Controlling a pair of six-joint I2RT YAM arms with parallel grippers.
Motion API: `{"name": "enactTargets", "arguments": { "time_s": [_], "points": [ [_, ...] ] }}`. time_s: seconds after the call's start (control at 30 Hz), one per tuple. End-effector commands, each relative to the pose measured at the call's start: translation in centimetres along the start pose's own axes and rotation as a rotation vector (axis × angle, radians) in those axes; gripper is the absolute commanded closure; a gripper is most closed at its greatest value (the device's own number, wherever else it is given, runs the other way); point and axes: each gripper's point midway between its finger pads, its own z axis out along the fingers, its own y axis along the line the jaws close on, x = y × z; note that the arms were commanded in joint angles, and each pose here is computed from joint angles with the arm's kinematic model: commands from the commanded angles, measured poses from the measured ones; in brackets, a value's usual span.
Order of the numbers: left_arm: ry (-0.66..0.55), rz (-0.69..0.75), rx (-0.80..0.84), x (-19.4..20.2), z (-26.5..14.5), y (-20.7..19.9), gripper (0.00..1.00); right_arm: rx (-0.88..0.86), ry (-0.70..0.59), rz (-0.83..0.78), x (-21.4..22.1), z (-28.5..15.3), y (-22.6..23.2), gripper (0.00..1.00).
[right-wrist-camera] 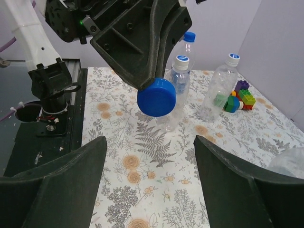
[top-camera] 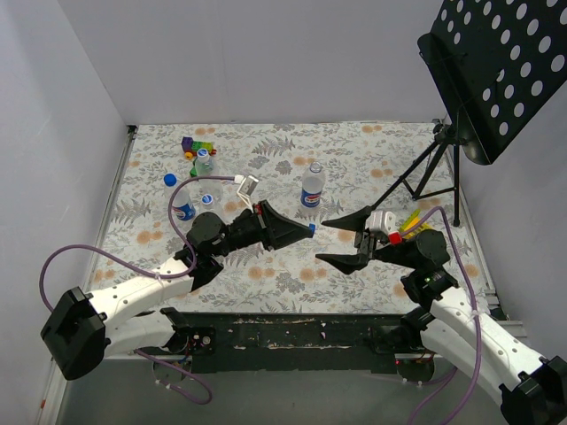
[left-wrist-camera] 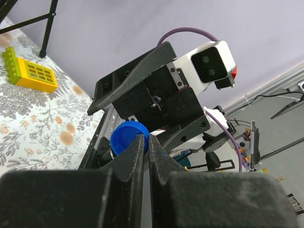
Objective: Screw on the bottle caps
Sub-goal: Pick up the bottle cap from the center of the board.
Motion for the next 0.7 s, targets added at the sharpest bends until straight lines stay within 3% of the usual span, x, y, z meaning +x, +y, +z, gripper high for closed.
{"name": "enactTargets", "arguments": {
  "time_s": [0.0, 0.27, 0.67],
  "points": [
    [-0.019, -0.009, 0.065, -0.2, 0.1, -1.7, 1.00, -0.039, -0.101, -0.079, -3.9, 0.6, 0.2, 0.20],
    [-0.023, -0.029, 0.068, 0.3, 0.6, -1.7, 1.00, -0.068, -0.147, -0.089, -5.3, 0.8, 0.7, 0.22],
    [-0.019, -0.047, 0.079, 0.6, 1.3, -2.0, 1.00, -0.077, -0.166, -0.095, -6.1, 0.8, 0.8, 0.35]
  ]
}}
